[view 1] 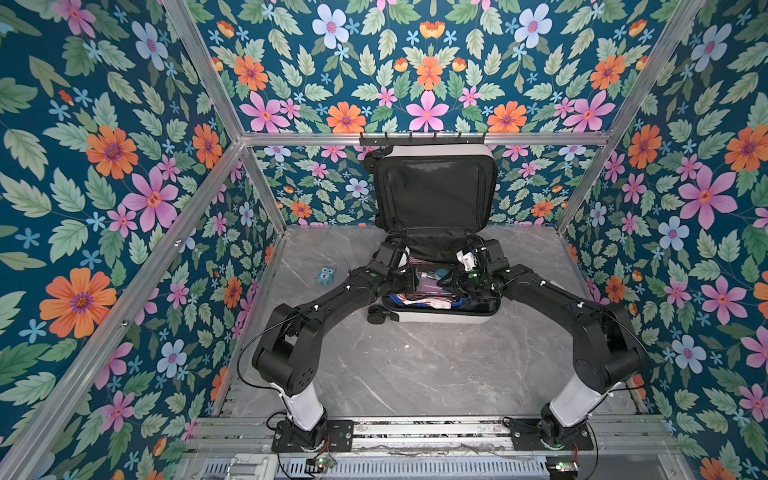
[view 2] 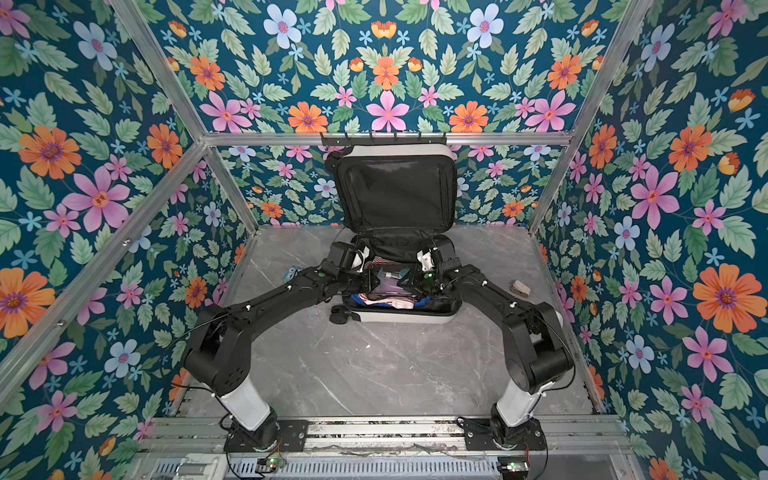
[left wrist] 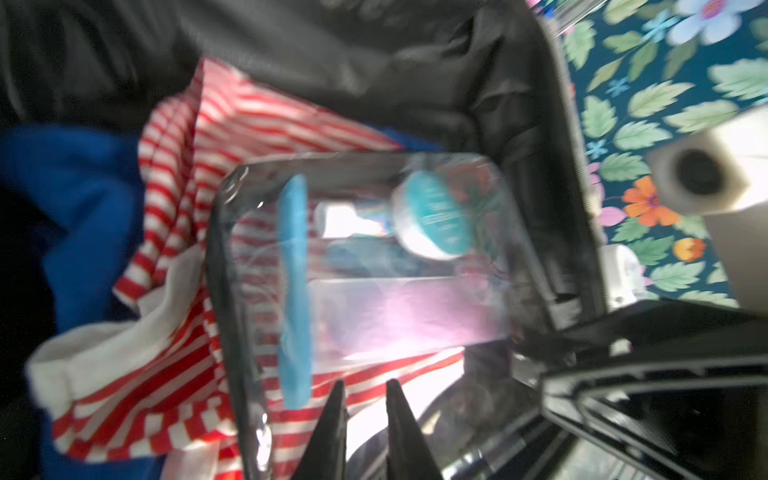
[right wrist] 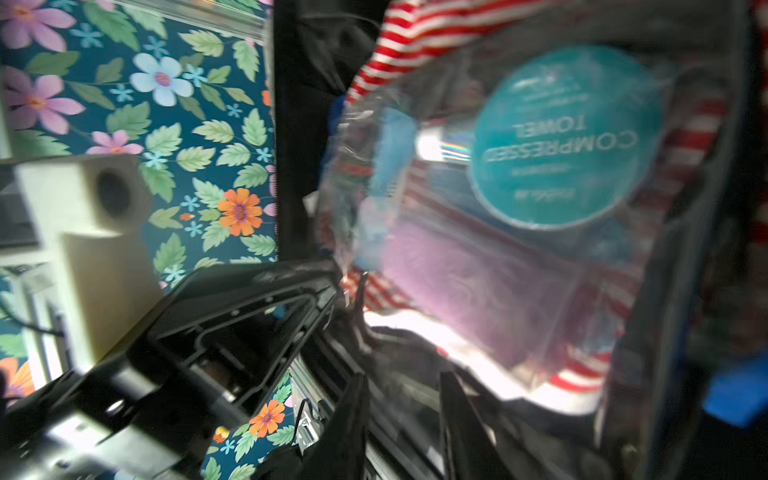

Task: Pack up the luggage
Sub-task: 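Press the pouch flat in the suitcase and open both grippers, then raise both grippers to the suitcase lid's top edge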

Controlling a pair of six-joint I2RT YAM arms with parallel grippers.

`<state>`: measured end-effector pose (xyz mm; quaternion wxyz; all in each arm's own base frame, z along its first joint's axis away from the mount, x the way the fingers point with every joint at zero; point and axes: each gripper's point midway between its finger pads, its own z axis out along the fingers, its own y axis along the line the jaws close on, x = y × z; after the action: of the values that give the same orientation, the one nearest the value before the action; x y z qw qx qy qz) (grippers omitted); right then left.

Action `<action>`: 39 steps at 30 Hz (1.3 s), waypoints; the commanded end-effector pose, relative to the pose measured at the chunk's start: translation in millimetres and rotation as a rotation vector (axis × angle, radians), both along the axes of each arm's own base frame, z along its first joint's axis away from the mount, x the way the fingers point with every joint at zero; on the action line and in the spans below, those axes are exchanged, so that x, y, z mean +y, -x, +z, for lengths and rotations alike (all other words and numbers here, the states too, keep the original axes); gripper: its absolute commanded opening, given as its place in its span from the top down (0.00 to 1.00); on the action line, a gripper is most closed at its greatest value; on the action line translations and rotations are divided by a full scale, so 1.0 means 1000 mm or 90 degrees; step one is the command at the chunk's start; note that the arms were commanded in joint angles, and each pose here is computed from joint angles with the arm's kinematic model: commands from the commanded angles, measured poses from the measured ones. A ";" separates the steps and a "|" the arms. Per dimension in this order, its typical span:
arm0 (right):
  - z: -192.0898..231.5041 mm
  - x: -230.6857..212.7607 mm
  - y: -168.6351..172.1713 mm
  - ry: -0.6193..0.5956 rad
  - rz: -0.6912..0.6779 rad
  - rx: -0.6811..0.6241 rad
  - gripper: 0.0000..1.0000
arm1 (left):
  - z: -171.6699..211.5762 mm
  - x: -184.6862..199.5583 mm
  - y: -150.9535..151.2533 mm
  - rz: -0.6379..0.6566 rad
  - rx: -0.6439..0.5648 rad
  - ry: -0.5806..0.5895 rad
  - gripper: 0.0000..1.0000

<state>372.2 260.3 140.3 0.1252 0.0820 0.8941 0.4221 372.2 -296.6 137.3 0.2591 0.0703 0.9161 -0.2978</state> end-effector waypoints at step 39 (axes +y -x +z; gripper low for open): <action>0.224 -0.121 -0.050 0.110 -0.172 -0.369 0.04 | 0.259 0.078 -0.052 0.152 -0.479 -0.070 0.01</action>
<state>418.7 151.7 357.9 0.4131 0.0704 0.8325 0.3625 410.8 -237.4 376.6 0.5560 0.0960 0.7929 -0.2299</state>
